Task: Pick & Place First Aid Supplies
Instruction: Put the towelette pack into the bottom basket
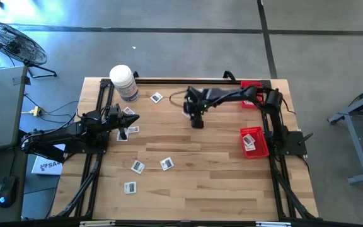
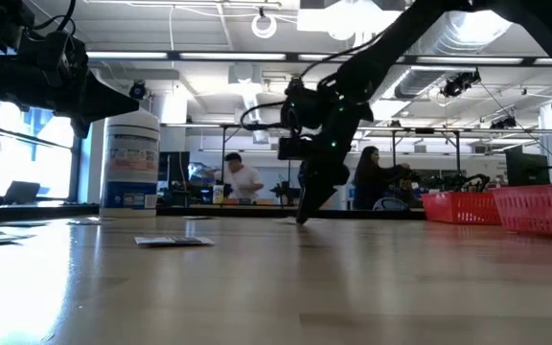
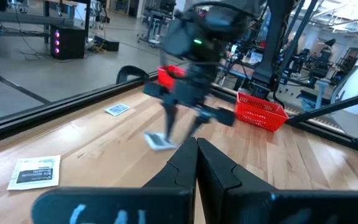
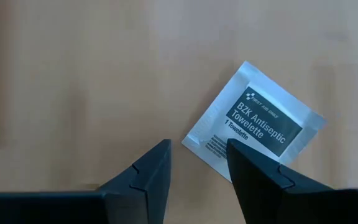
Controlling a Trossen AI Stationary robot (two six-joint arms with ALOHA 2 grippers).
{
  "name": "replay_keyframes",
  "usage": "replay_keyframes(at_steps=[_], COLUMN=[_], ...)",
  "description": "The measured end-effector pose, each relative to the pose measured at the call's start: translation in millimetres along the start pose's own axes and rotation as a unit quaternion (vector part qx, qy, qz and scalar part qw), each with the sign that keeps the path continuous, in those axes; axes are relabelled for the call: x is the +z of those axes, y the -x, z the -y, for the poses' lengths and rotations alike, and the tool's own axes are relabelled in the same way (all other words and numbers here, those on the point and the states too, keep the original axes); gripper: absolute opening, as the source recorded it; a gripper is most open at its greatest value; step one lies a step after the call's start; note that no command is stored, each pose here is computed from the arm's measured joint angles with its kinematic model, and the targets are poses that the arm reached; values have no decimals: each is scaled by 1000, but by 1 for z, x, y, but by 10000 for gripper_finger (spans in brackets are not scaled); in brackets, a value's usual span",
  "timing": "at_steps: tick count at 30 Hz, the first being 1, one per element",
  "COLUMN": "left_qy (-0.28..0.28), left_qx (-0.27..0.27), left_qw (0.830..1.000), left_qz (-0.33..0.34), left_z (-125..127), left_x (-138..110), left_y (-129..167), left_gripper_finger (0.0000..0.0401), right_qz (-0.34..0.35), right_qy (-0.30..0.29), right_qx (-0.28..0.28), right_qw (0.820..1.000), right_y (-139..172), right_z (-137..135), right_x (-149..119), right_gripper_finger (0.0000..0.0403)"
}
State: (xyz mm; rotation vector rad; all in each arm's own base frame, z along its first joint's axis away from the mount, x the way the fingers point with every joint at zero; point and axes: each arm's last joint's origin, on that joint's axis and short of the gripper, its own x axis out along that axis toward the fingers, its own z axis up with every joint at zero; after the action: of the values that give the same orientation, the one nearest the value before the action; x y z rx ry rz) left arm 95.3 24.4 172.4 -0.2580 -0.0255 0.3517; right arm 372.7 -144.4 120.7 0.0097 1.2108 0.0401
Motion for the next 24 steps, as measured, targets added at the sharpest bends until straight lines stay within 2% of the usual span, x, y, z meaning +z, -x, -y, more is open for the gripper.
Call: replay_keyframes(at_steps=[8, 12, 17, 20, 24], left_qy=[0, 0, 0, 0, 0], left_qx=[0, 0, 0, 0, 0], left_qw=[1000, 1000, 1000, 1000, 1000], left_qz=[0, 0, 0, 0, 0], left_z=[0, 0, 0, 0, 0], left_x=[0, 0, 0, 0, 0], left_y=[0, 0, 0, 0, 0], left_gripper_finger=[1, 1, 1, 1, 1], right_qz=[-20, -25, -2, 8, 39], right_qy=[109, 144, 113, 90, 41], right_qx=[47, 32, -29, -41, -52], right_qw=[993, 989, 993, 995, 997], right_y=[-12, -16, -5, 6, 17], right_z=[-95, -141, -181, -204, -221], right_x=[20, 24, 29, 27, 30], right_gripper_finger=[149, 149, 149, 146, 136])
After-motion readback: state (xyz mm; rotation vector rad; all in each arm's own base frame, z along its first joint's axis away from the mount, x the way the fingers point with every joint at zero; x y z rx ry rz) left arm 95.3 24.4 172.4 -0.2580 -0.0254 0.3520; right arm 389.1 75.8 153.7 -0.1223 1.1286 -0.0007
